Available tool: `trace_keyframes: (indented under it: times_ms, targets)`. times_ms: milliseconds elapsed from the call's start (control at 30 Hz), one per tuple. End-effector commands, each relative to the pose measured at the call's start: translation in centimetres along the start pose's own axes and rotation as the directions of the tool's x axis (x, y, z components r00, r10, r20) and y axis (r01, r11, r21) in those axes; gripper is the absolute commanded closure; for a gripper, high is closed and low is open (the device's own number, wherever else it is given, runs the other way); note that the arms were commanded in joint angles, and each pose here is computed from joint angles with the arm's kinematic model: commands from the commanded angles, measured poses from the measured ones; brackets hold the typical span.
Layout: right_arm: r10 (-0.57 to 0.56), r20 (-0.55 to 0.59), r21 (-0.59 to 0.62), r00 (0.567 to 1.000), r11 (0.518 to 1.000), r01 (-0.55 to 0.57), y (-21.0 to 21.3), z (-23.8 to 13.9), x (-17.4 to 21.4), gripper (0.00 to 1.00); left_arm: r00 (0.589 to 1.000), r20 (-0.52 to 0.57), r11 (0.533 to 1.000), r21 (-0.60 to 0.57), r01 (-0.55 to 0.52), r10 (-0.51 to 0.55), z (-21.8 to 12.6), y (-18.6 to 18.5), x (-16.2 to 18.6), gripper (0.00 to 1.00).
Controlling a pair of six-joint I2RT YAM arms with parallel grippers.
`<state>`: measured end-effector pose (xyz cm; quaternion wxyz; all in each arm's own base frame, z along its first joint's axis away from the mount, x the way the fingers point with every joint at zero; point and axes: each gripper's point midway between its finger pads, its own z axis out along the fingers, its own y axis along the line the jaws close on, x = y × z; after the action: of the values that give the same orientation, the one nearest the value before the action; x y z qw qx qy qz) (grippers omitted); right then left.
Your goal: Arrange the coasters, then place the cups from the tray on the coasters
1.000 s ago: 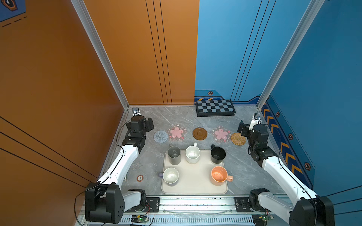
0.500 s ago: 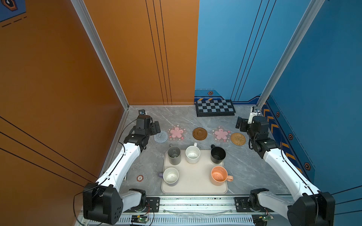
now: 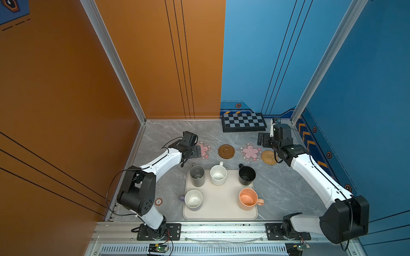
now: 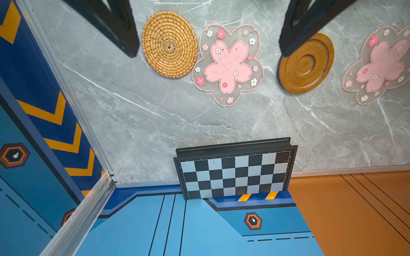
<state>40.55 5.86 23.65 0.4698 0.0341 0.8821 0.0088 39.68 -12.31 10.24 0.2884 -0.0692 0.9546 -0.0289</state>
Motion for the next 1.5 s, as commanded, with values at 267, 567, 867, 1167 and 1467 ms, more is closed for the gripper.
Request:
trace_keyframes:
  times_ms: [267,567,867,1167,1467]
  targets:
    - [0.008,-0.039,-0.026,0.999,1.000,-0.009,1.0,-0.4,0.5,0.00,0.975,-0.184,0.990,-0.085,0.112,-0.126,2.5,2.3,3.0,0.11]
    - [0.008,-0.062,-0.052,0.998,0.999,-0.011,3.1,-0.3,1.5,0.00,0.967,-0.226,0.982,-0.171,0.078,-0.116,4.1,4.3,3.9,0.13]
    - [-0.075,-0.087,-0.062,0.993,0.996,0.070,5.4,-0.3,2.6,0.00,0.958,-0.228,0.968,-0.219,0.125,-0.175,5.3,6.5,3.3,0.13]
    - [-0.135,-0.092,-0.079,0.987,0.989,0.128,7.2,-0.3,2.8,0.00,0.945,-0.243,0.956,-0.248,0.158,-0.220,7.0,8.3,2.9,0.12]
    - [-0.187,-0.115,-0.076,0.976,0.981,0.179,8.3,-0.1,3.5,0.00,0.932,-0.255,0.949,-0.252,0.192,-0.256,8.5,10.0,2.0,0.12]
